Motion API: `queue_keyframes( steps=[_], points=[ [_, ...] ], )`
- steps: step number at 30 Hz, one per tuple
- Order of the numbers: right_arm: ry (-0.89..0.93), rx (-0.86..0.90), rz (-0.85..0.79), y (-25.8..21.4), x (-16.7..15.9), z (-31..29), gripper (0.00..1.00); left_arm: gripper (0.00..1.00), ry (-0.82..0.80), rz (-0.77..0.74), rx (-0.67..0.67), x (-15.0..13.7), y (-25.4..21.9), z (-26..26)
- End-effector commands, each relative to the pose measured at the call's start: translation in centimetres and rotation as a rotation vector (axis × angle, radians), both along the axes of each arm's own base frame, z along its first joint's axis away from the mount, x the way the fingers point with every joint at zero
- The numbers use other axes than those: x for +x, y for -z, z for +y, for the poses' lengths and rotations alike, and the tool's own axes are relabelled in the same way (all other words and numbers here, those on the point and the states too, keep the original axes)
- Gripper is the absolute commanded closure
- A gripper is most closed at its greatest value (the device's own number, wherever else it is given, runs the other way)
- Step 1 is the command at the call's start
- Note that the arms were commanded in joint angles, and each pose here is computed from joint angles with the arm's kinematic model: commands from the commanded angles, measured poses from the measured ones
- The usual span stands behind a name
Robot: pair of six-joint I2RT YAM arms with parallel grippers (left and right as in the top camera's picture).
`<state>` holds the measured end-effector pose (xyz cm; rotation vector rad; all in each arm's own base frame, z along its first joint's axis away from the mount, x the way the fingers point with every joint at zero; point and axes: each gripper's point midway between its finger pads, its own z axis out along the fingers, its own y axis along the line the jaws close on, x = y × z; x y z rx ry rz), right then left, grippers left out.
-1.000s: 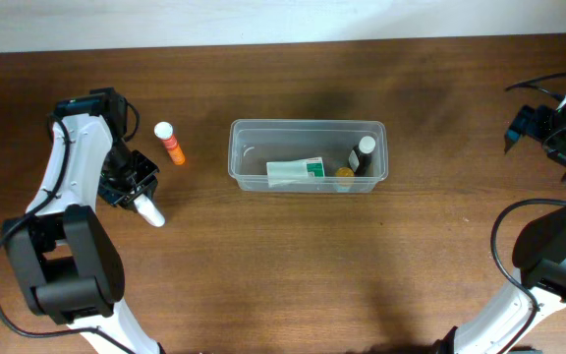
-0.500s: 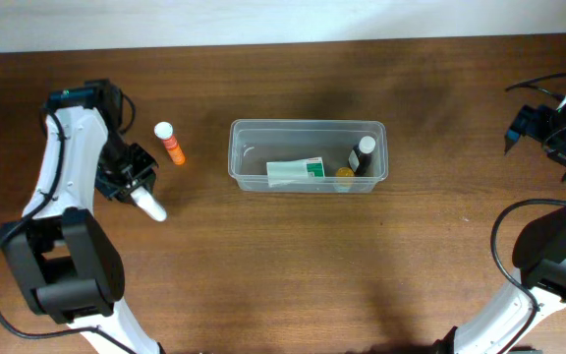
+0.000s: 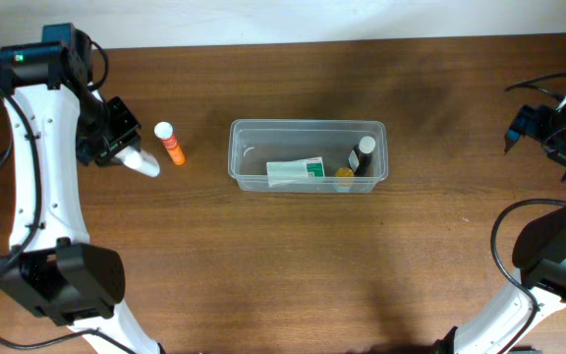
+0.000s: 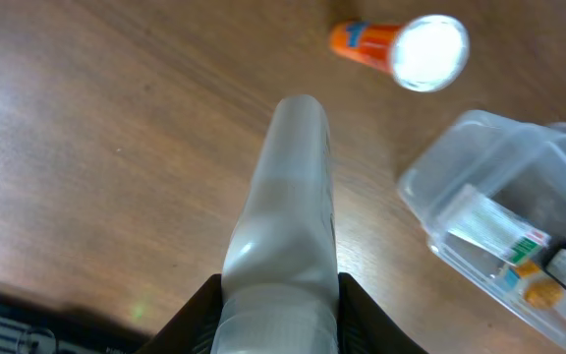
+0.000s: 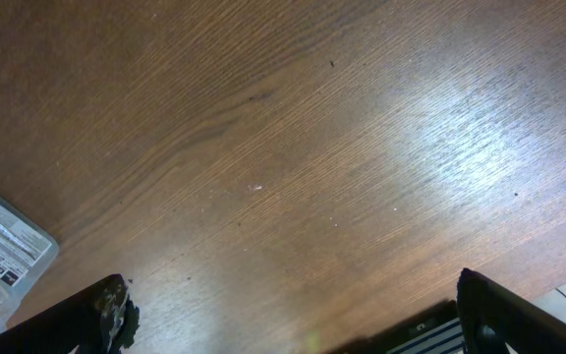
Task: Pack container
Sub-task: 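Lift the spray bottle and carry it right over the container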
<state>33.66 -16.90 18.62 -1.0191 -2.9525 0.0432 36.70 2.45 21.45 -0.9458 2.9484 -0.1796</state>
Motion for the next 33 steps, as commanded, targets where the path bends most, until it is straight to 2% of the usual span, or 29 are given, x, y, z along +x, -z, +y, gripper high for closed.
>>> queue_keyframes(
  steps=[1, 13, 22, 27, 33],
  points=[
    [0.010, -0.031, -0.027, -1.3, -0.4, -0.1, 0.02, 0.87, 0.088, -0.153, -0.022, -0.2, -4.7, -2.6],
    [0.010, -0.030, -0.027, -1.3, -0.4, -0.1, 0.02, 0.87, 0.338, -0.307, -0.048, -1.2, -8.8, -12.2],
    [0.010, -0.030, -0.027, -1.3, -0.4, -0.1, 0.02, 0.87, 0.523, -0.522, -0.059, 1.8, -10.1, -21.2],
    [0.010, -0.031, -0.027, -1.3, -0.4, -0.1, 0.02, 0.87, 0.576, -0.565, -0.048, 3.5, -9.0, -24.7],
    [0.010, -0.030, -0.027, -1.3, -0.4, -0.1, 0.02, 0.86, 0.614, -0.505, 0.002, 5.1, -4.4, -27.3]
  ],
)
